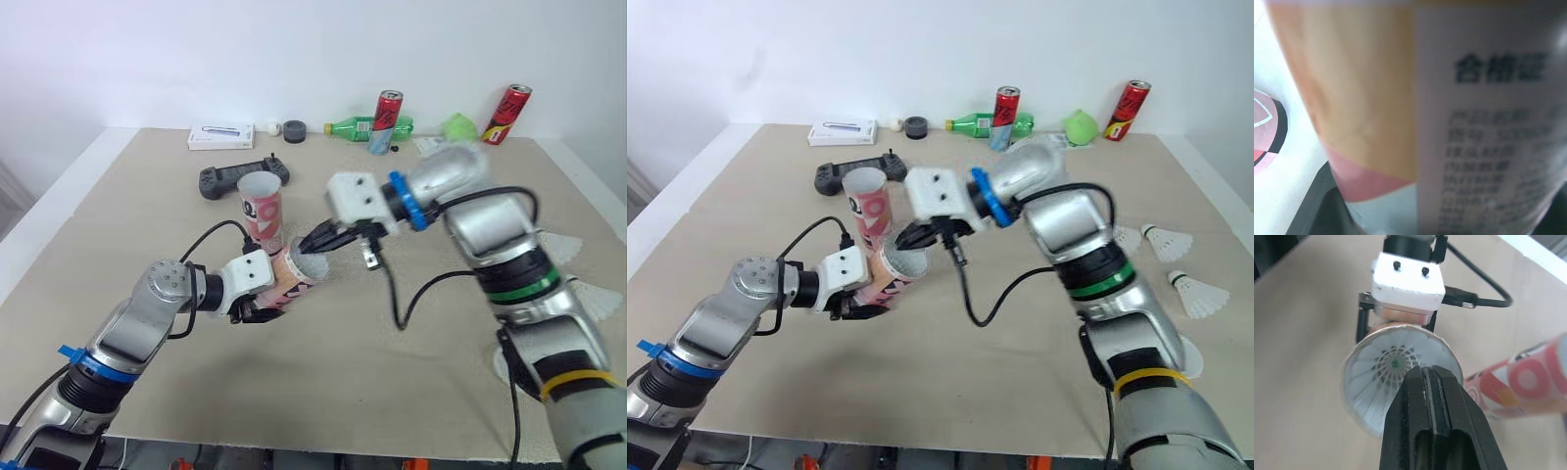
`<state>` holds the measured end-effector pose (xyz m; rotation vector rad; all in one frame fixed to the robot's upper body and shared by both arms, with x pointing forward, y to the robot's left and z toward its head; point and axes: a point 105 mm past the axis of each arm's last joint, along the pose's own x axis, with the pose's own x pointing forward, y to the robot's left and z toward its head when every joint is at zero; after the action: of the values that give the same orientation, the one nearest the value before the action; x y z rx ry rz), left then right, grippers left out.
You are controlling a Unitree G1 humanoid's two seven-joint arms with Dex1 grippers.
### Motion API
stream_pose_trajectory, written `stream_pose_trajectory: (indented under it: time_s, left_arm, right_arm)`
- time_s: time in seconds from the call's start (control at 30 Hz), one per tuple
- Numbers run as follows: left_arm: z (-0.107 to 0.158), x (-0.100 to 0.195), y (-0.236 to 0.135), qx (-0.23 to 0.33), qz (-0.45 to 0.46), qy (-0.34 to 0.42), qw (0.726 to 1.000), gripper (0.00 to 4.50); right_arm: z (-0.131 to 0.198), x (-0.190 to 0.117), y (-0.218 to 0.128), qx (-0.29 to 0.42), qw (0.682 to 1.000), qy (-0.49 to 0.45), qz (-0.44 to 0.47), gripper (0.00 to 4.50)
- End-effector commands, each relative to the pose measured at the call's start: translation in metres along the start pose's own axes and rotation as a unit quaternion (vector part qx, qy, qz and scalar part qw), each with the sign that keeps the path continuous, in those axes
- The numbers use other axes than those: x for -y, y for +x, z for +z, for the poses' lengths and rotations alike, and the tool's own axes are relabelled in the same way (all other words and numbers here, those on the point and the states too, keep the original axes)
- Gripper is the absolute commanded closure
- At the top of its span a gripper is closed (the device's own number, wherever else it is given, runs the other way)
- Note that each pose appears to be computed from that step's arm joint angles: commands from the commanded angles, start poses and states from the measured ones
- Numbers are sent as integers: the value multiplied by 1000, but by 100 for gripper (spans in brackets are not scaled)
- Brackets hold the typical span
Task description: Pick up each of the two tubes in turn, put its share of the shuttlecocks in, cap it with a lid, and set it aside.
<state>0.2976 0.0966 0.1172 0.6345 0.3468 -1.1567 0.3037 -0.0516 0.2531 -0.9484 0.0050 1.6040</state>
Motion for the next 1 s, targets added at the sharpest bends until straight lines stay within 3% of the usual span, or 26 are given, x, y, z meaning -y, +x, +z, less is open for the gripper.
stream_pose_trajectory:
  time_s: [0.03, 0.17, 0.27, 0.4, 0.43, 0.53, 0.8, 0.9, 1.0]
  left_arm:
    - [0, 10, 13, 13, -22, -8, 1000, 177]
    - [29, 2, 13, 81, -4, -1, 997, 177]
    - [49, -8, 11, 132, 21, 0, 991, 177]
    - [74, -19, 11, 199, 48, -4, 979, 177]
    - [81, -20, 13, 221, 51, -9, 974, 177]
    - [101, -10, 28, 289, 34, -40, 956, 177]
    - [107, 15, 71, 327, 8, -64, 943, 177]
    - [99, 17, 83, 328, 17, -75, 941, 177]
    - [76, 21, 98, 305, 26, -90, 948, 177]
  right_arm:
    - [12, -2, -30, 25, 999, 10, -22, 445]
    - [4, -3, -62, 19, 998, 50, -45, 445]
    - [-21, -20, -86, -30, 994, 100, -40, 365]
    - [-61, -51, -108, -118, 978, 172, -24, 199]
    - [-76, -62, -115, -149, 970, 191, -20, 140]
    - [-119, -102, -135, -238, 939, 247, 8, 2]
    - [-158, -150, -158, -324, 900, 288, 49, 2]
    - [-166, -155, -160, -328, 895, 300, 50, 2]
    - [-176, -158, -154, -335, 894, 296, 45, 2]
